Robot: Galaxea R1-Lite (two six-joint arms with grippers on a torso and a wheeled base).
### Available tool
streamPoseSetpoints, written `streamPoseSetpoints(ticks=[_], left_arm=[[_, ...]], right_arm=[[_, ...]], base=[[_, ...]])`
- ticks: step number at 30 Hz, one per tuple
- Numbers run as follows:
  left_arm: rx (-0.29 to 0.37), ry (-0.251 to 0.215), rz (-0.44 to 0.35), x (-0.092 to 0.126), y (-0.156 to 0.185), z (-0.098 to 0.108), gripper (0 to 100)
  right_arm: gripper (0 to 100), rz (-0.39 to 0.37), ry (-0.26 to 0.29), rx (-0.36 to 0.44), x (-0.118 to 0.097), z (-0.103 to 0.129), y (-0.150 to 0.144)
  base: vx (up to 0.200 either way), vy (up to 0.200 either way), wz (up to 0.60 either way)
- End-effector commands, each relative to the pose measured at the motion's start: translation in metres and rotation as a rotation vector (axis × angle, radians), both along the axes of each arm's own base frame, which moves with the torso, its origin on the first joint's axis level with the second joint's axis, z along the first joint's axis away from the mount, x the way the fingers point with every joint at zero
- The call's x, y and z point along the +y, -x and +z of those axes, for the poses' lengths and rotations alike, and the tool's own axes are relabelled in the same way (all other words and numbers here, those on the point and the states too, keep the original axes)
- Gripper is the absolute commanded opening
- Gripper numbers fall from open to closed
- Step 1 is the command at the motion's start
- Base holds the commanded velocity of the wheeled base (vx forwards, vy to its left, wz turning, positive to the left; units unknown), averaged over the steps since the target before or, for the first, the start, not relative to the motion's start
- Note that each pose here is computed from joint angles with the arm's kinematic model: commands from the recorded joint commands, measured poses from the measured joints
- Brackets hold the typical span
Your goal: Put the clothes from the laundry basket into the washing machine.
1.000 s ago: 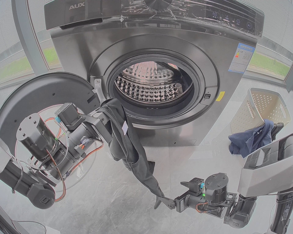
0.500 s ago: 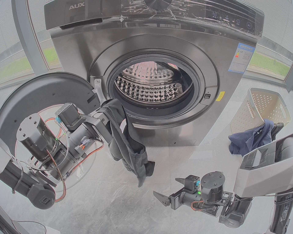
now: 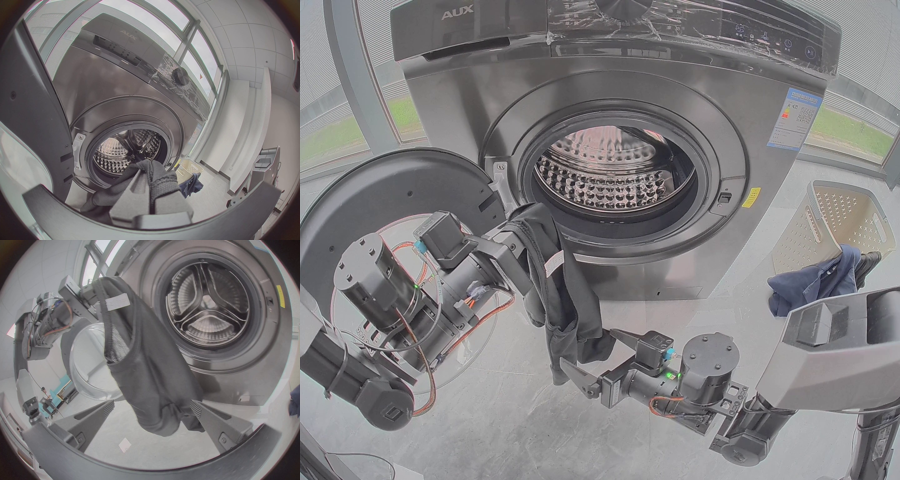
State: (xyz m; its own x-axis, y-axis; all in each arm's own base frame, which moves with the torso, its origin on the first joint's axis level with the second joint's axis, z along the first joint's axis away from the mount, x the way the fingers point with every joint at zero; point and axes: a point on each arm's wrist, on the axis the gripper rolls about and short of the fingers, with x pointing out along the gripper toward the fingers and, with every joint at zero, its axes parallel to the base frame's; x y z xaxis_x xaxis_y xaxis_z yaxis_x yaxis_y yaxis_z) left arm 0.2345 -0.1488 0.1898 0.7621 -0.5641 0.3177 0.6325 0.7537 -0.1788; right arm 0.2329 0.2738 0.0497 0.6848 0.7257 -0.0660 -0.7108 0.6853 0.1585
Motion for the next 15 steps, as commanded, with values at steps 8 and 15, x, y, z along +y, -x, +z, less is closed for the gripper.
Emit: streamPoseSetpoints(ticks=[8, 15], left_arm=[[0.002, -0.001, 0.0, 0.0, 0.0, -0.001, 0], [0.001, 0.0, -0.005, -0.002, 0.001, 0.0, 0]], right_arm=[[100, 0.059, -0.04, -0.062, 0.035, 0.003, 0.0], [100, -0.015, -0.069, -0.089, 0.036, 0.001, -0.029]], base=[[0.0, 0.0, 0.0], [0.0, 0.0, 0.0]])
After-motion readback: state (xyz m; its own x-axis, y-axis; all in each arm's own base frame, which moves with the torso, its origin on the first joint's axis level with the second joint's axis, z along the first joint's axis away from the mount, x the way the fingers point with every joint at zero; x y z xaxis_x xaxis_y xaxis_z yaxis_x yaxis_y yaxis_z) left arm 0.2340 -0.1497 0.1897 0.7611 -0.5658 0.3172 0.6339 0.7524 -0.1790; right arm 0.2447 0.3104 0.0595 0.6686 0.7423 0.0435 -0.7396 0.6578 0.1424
